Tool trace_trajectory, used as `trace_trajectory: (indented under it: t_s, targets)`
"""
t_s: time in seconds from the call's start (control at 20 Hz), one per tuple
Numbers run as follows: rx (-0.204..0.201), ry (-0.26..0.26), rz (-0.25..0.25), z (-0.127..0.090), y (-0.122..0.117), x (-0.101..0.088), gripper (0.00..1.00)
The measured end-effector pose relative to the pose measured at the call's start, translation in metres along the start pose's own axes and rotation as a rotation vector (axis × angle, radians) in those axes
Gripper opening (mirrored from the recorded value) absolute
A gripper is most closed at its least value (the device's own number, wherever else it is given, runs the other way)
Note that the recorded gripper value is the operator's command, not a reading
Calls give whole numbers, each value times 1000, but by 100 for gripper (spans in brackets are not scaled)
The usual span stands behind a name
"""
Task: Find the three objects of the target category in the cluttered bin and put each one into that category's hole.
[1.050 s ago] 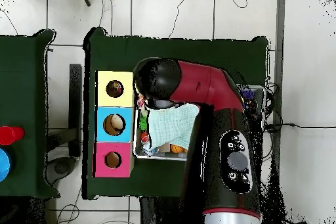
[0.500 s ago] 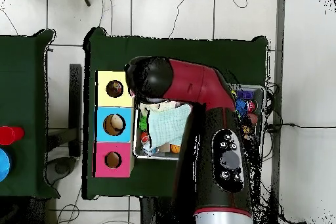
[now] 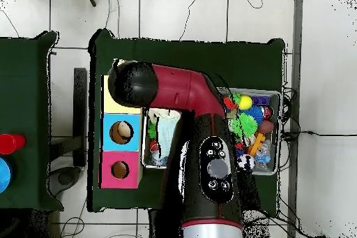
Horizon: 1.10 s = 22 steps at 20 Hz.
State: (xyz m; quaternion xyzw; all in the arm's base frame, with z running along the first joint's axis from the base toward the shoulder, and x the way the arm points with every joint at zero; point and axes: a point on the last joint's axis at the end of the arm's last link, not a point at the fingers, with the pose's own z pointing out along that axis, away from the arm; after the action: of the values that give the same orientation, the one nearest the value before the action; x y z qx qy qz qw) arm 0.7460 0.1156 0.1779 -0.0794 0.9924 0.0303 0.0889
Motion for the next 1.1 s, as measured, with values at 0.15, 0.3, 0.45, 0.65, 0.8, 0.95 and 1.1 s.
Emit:
trace_trajectory:
  t_s: [0.15,0.3,0.45,0.65,0.8,0.95,1.1]
  targets:
    - [2,-5,-1,2,9,1,0]
    - [7,0,-6,6,25,6,0]
    - [11,5,-2,12,34,12,0]
    - [44,-6,-13,24,40,20,0]
    - [79,-20,-31,34,37,25,0]
    - [118,-48,-49,42,30,28,0]
    - [160,-89,-63,51,22,29,0]
